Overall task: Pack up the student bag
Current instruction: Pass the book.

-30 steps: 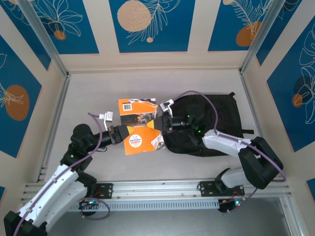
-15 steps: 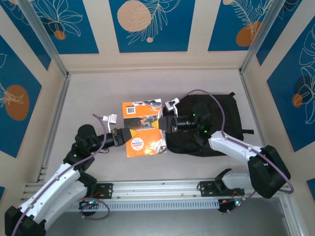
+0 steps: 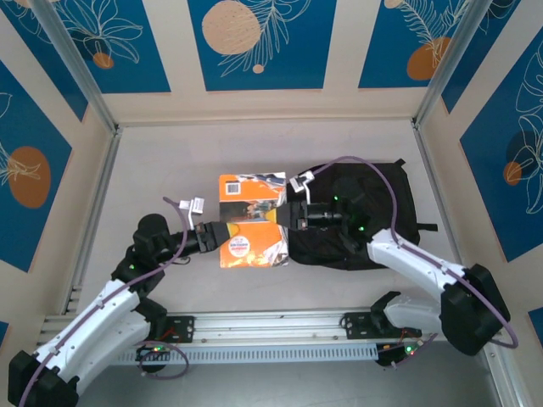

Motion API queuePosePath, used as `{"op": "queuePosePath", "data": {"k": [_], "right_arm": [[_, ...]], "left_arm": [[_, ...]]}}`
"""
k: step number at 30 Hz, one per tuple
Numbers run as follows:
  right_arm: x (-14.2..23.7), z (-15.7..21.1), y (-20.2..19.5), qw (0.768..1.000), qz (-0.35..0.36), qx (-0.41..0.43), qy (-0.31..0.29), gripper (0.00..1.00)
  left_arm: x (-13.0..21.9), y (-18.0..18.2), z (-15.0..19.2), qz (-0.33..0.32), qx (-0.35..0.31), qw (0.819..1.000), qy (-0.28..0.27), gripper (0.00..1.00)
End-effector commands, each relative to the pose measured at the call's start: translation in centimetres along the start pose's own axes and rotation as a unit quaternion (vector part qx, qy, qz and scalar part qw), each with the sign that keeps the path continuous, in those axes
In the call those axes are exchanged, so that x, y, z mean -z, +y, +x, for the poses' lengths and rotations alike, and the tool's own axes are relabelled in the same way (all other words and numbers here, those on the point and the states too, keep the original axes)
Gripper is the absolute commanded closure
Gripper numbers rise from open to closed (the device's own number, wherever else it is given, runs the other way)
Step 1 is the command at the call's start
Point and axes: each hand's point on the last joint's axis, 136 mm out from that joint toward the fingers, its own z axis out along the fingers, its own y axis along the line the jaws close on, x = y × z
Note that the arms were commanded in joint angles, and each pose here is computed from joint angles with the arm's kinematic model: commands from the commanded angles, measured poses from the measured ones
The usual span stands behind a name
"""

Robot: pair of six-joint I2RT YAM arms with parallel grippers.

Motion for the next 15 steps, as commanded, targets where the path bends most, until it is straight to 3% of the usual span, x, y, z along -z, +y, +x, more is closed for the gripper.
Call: {"op": "queuePosePath", "data": {"k": [1, 3, 8, 15], "right_arm": [[1.6, -2.8, 0.3, 0.991, 0.026, -0.021, -0.129, 1.00], [2.8, -3.5, 0.2, 0.981, 0.040, -0.036, -0.189, 1.00], [6.2, -4.7, -0.8, 0.936, 0.041, -0.098, -0.335, 1.00], [4.8, -6.3, 0.3, 0.921, 0.025, -0.115, -0.371, 1.00]], "left_arm": [[0.1, 1.2, -0.4, -0.025, 0.014, 0.999, -0.021, 0.36], [0.0, 2.1, -0.5, -0.029, 0.040, 0.998, -0.034, 0.25], [0.2, 4.2, -1.1, -0.024, 0.126, 0.987, -0.094, 0.10], [1.2, 2.9, -2.8, -0.007, 0.125, 0.976, -0.178, 0.06]]}}
